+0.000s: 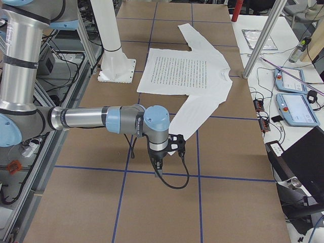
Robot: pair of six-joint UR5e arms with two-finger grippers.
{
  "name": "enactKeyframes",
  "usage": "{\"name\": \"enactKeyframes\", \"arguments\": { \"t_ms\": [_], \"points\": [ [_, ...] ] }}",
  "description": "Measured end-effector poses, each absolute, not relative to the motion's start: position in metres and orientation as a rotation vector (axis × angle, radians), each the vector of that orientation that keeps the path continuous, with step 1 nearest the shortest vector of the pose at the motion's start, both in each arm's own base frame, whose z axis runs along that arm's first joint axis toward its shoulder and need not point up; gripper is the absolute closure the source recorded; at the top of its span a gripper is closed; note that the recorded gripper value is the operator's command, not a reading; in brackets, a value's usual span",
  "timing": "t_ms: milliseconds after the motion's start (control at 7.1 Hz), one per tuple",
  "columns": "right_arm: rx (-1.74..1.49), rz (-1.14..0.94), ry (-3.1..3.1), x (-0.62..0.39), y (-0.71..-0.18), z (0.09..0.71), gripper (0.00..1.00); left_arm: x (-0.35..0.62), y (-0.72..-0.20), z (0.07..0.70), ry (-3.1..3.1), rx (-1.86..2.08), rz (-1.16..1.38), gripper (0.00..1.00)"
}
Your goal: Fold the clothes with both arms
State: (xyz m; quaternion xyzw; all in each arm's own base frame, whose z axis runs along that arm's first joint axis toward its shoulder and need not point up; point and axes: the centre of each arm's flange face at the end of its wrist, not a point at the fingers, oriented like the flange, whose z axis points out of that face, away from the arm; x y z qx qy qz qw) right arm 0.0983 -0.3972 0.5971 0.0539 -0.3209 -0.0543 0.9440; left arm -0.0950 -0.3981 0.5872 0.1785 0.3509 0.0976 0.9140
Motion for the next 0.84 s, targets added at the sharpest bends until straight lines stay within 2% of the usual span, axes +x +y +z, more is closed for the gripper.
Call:
{"name": "enactKeyframes", "arguments": {
  "t_ms": [282, 563, 845],
  "points": [
    [0.232, -0.128, -0.709, 0.095, -0.423, 0.564, 0.0, -0.096, -0.406, 0.577, 0.708, 0.449, 0.231, 0.0],
    [0.265, -0.093, -0.791, 0.078, -0.419, 0.562, 0.0, -0.096, -0.407, 0.577, 0.71, 0.455, 0.233, 0.0],
    [0.243, 0.046, -0.82, 0.035, -0.41, 0.567, 0.0, -0.096, -0.404, 0.58, 0.712, 0.449, 0.231, 0.0]
  ]
}}
